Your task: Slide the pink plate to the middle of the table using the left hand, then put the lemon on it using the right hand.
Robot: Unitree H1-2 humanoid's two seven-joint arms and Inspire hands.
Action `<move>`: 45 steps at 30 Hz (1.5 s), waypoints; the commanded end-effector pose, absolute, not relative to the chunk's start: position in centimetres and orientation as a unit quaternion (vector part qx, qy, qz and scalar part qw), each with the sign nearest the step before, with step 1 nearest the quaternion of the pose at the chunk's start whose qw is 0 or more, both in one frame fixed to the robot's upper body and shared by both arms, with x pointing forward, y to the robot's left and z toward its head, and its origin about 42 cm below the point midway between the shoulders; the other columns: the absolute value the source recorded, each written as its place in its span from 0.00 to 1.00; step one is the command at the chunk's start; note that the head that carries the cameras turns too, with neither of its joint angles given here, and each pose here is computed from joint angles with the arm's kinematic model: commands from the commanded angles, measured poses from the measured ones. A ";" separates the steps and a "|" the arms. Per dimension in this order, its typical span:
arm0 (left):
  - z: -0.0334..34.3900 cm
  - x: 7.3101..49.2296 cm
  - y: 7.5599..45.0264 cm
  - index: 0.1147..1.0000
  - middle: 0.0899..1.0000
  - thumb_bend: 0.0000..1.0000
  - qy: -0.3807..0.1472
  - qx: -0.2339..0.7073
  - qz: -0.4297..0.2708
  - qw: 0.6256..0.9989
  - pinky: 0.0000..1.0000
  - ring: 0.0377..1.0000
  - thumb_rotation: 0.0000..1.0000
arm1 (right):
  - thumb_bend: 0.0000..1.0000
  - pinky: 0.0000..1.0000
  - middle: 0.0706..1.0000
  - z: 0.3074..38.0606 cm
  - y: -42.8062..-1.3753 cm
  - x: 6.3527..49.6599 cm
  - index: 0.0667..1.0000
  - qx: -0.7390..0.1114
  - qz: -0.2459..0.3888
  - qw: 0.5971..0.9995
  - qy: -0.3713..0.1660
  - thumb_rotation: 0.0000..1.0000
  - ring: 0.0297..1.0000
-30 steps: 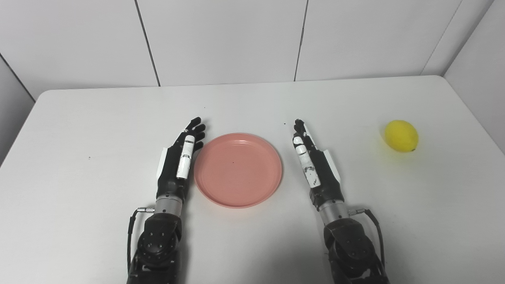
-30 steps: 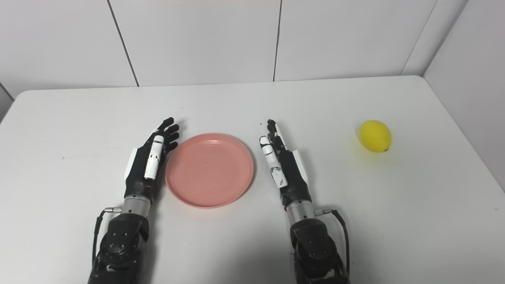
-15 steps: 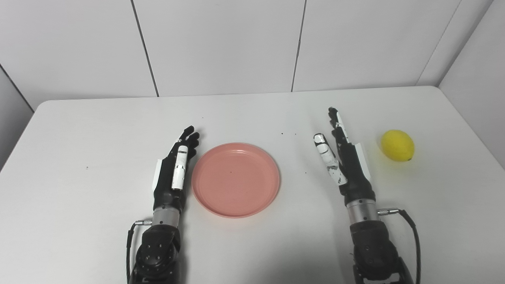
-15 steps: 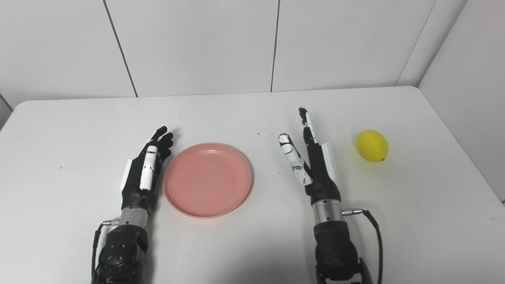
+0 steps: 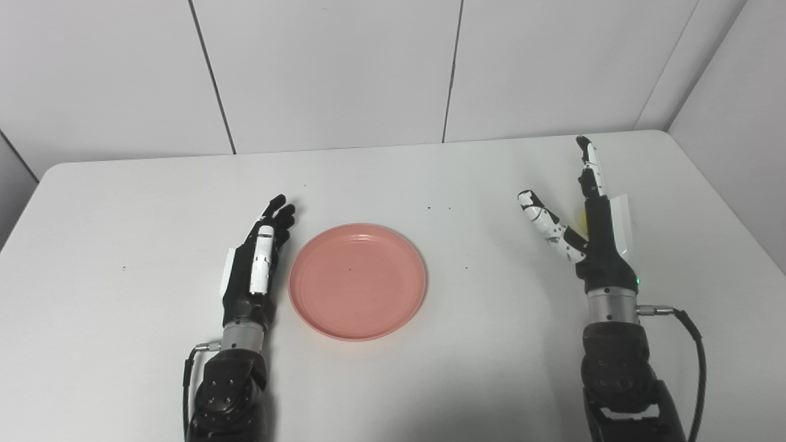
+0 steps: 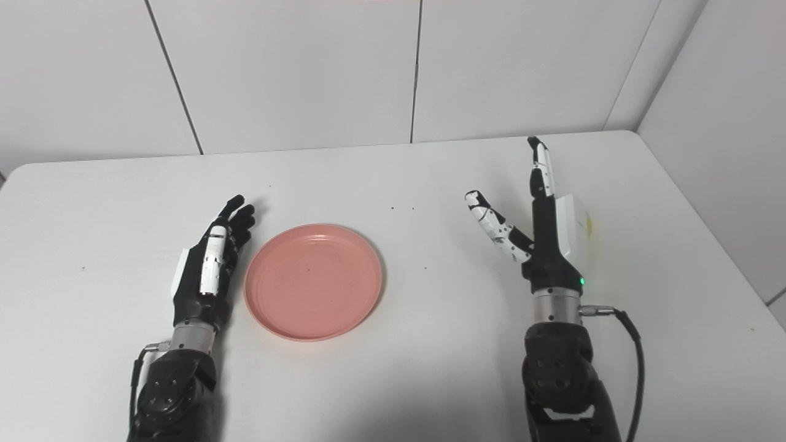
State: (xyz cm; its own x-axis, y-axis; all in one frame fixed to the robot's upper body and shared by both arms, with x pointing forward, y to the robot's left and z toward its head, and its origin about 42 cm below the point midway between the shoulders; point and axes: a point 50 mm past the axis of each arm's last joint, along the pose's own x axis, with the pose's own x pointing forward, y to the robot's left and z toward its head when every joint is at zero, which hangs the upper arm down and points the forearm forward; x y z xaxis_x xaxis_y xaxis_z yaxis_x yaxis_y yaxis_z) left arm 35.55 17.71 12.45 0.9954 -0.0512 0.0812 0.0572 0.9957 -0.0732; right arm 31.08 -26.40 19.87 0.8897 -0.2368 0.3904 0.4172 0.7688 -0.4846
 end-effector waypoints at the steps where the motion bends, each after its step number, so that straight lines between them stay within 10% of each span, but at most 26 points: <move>1: 12.7 36.1 19.5 0.84 0.87 0.23 -0.037 -0.041 -0.015 0.998 0.96 0.90 1.00 | 0.49 0.88 0.96 21.5 -26.8 31.5 0.95 -0.291 -0.202 0.919 -0.171 0.58 0.94; 12: 12.9 35.8 20.6 0.84 0.87 0.23 -0.043 -0.071 -0.035 0.996 0.98 0.91 1.00 | 0.64 0.82 0.93 22.5 -28.3 31.1 0.92 -0.319 -0.256 0.900 -0.153 0.34 0.90; 28: 13.2 35.5 20.5 0.84 0.87 0.22 -0.045 -0.093 -0.054 0.993 0.96 0.90 1.00 | 0.72 0.67 0.92 22.7 -31.0 31.8 0.91 -0.344 -0.296 0.883 -0.116 0.24 0.78; 45: 13.4 34.6 19.6 0.81 0.84 0.23 -0.063 -0.074 -0.126 0.987 0.90 0.86 1.00 | 0.75 0.77 0.90 22.8 -33.5 32.8 0.90 -0.350 -0.307 0.883 -0.058 0.26 0.87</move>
